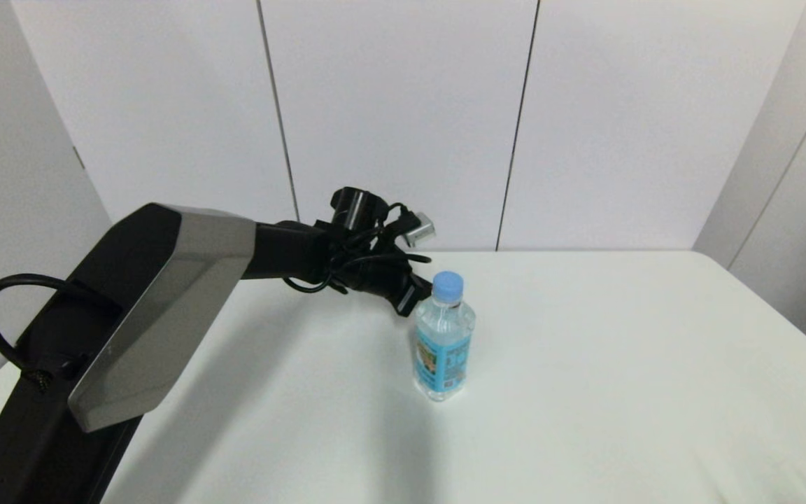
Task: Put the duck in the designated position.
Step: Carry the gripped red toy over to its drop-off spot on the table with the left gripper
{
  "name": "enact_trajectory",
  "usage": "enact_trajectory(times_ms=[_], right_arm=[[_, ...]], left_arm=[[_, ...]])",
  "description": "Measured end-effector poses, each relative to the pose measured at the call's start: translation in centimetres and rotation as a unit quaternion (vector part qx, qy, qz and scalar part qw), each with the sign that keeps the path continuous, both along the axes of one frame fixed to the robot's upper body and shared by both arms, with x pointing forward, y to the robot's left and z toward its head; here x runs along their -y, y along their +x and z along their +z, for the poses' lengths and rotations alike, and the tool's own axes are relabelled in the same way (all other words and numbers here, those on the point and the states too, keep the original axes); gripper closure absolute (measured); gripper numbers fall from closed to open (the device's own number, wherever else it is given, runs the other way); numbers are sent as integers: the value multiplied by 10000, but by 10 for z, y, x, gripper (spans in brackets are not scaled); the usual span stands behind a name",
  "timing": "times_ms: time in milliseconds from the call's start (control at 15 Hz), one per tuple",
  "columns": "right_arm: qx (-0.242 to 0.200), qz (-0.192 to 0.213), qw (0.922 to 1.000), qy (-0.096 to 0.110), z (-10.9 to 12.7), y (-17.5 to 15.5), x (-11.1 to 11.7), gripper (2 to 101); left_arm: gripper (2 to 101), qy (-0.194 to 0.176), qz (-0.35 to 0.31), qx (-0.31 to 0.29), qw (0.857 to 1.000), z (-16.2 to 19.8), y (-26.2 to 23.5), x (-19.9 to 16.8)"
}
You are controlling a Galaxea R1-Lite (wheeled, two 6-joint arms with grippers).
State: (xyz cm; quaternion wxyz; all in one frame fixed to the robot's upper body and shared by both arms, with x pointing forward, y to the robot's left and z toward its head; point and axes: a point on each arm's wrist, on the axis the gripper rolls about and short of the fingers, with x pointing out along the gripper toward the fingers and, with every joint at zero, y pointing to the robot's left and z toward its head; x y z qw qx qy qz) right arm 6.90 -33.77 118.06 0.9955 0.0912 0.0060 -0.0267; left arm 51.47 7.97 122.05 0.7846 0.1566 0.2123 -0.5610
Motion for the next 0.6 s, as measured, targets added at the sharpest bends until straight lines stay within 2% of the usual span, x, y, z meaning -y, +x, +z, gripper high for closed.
enact_trajectory(times_ms=[133, 267, 467, 600], right_arm=[[0, 1, 10000, -2, 0, 0, 0, 43], [0, 0, 10000, 0, 0, 0, 0, 43], [0, 0, 10000, 0, 0, 0, 0, 43], [0, 1, 10000, 0, 0, 0, 0, 43]], left_arm=[[893, 6, 3, -4, 10000, -2, 2, 1], [691, 10, 12, -20, 10000, -4, 3, 1], [490, 10, 29, -48, 10000, -5, 4, 0], [398, 6, 40, -52, 10000, -5, 4, -1]])
